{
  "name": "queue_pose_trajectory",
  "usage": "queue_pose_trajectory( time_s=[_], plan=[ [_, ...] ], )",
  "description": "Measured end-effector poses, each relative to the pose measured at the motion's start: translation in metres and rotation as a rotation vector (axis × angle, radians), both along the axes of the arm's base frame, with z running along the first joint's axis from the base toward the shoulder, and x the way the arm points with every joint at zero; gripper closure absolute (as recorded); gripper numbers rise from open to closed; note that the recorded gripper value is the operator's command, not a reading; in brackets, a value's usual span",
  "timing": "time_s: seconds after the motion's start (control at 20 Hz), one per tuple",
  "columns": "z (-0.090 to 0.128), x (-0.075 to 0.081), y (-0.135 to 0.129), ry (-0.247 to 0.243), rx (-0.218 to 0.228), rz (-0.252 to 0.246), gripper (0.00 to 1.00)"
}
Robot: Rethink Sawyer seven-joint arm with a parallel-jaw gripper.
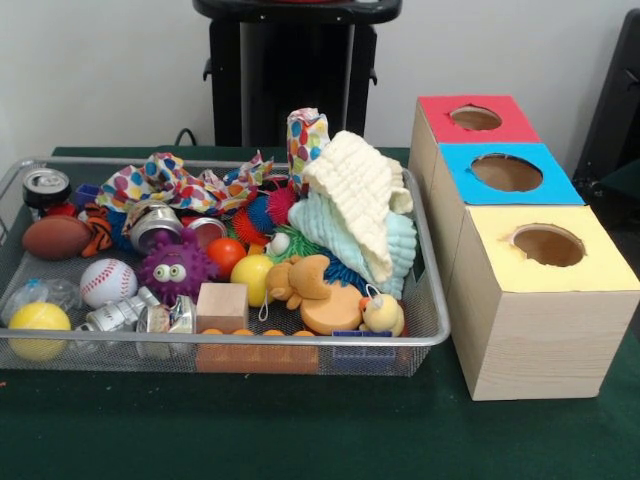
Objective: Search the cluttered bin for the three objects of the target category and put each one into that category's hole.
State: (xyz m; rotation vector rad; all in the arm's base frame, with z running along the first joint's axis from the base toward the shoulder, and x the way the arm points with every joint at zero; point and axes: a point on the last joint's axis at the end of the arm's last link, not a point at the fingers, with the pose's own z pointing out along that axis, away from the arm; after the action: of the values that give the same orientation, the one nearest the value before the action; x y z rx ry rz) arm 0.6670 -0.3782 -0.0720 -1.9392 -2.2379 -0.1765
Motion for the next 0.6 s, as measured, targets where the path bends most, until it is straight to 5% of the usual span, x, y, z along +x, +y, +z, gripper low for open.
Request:
queue_pose_trajectory(
  time_s=[0.45,0.5,0.6],
  plan=[
    [-0.0003,-0.0074,0.0036,-0.018,0.029,-0.076,1.00],
    [-0.0005,-0.0088,0.0052,-0.016,0.038,-0.086,0.00],
    [-0.0004,-0.0084,0.0061,-0.017,0.041,-0.089,0.00]
  ],
)
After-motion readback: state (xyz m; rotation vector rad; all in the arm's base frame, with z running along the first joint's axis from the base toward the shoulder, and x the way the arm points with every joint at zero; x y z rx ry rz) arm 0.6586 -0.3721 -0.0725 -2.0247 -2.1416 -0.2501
